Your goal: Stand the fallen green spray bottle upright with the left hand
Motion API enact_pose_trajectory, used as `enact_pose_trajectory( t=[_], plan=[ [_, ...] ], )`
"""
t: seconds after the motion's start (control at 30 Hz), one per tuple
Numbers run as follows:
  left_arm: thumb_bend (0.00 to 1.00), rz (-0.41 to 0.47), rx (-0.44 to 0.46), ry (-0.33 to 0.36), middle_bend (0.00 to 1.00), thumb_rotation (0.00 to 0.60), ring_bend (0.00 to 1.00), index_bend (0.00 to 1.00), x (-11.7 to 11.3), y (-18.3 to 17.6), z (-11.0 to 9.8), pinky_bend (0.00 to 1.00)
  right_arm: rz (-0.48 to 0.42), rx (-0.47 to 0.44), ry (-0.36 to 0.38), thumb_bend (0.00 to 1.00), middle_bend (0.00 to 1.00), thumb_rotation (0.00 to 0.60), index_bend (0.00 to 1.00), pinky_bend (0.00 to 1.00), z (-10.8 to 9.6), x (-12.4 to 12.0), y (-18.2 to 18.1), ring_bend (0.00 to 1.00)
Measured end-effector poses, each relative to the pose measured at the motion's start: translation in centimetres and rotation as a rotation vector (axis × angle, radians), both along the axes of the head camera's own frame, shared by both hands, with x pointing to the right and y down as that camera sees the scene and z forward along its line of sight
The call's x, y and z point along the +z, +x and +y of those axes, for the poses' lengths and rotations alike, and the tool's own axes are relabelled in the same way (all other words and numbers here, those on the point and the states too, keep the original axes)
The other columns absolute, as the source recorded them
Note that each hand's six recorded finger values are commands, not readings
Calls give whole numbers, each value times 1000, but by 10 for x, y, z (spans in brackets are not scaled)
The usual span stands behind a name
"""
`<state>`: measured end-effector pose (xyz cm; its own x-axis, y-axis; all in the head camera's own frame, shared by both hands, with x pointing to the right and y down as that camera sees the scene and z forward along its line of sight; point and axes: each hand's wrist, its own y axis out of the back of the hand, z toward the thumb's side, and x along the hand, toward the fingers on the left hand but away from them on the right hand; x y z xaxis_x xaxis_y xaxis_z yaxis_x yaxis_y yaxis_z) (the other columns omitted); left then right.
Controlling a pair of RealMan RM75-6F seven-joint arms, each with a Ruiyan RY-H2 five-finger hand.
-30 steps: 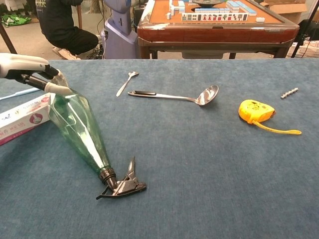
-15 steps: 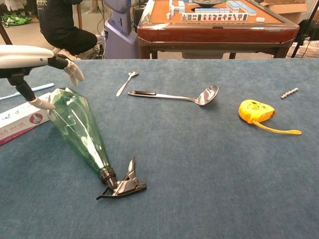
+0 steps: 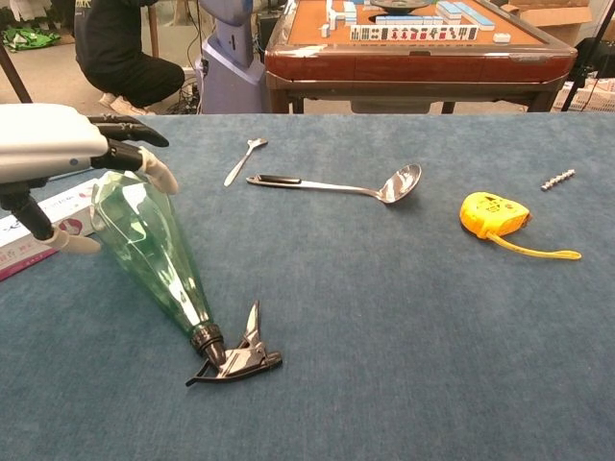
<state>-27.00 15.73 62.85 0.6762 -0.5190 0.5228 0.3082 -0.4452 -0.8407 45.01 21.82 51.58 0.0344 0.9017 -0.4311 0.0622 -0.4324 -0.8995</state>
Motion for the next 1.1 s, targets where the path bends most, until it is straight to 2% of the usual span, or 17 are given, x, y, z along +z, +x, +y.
enact_pose_trajectory(
  t=[0.17, 0.47, 0.8, 1.1],
  plan=[
    [237, -35, 99, 77, 227, 600, 35, 213, 10, 11, 16, 0, 2, 3, 2, 205, 143, 600, 144, 141, 1, -1, 1, 123],
    [237, -86, 195, 122, 227, 600, 35, 214, 24, 18, 35, 0, 3, 5, 3, 206, 143, 600, 144, 141, 1, -2, 3, 123],
    [237, -106, 260, 124, 227, 600, 35, 224, 36, 37, 54, 0, 3, 10, 7, 205, 143, 600, 144, 141, 2, -3, 4, 123],
    [237, -114, 288, 135, 226, 600, 41, 240, 46, 51, 53, 0, 7, 15, 6, 205, 143, 600, 144, 141, 3, -4, 6, 123]
  ],
)
